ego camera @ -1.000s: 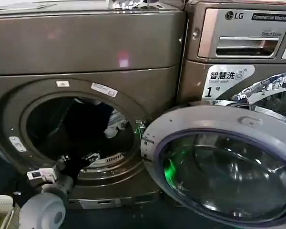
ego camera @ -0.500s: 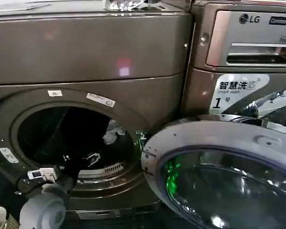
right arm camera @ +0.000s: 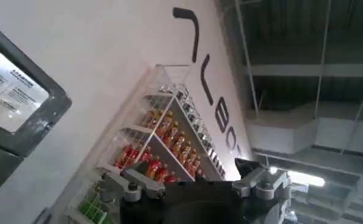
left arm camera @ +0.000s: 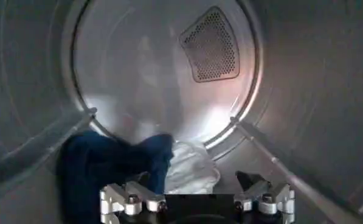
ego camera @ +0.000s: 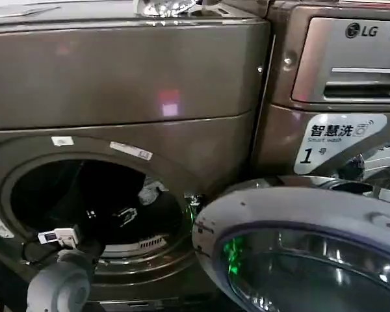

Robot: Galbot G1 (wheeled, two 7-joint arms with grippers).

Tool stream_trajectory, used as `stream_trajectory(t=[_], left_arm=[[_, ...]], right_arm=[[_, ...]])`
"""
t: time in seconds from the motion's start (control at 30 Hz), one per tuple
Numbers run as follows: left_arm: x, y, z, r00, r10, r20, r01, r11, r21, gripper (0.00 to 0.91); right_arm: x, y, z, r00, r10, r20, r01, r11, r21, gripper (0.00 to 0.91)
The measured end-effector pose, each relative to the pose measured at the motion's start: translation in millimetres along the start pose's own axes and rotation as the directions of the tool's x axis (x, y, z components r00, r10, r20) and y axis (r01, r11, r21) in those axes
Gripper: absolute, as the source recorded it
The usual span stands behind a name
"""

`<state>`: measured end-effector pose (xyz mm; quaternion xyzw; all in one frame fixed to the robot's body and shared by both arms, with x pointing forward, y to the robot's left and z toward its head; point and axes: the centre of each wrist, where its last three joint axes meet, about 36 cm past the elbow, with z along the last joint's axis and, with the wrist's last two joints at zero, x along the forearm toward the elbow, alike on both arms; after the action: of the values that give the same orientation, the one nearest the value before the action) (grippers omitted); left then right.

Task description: Grasp the clothes from the dryer.

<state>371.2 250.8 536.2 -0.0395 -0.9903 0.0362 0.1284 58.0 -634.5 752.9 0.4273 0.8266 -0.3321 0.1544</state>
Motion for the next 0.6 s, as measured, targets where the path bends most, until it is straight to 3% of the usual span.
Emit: stream_trajectory(t=[0.6], left_arm=[[-8.7,-2.1,0.0,1.000,0.005,-0.002,-0.006,1.000,-0.005,0.907]], right_arm=[[3.0,-10.6,-5.9,1.000,0.025,0.010,-0.025,0.999,0.022,0.907]])
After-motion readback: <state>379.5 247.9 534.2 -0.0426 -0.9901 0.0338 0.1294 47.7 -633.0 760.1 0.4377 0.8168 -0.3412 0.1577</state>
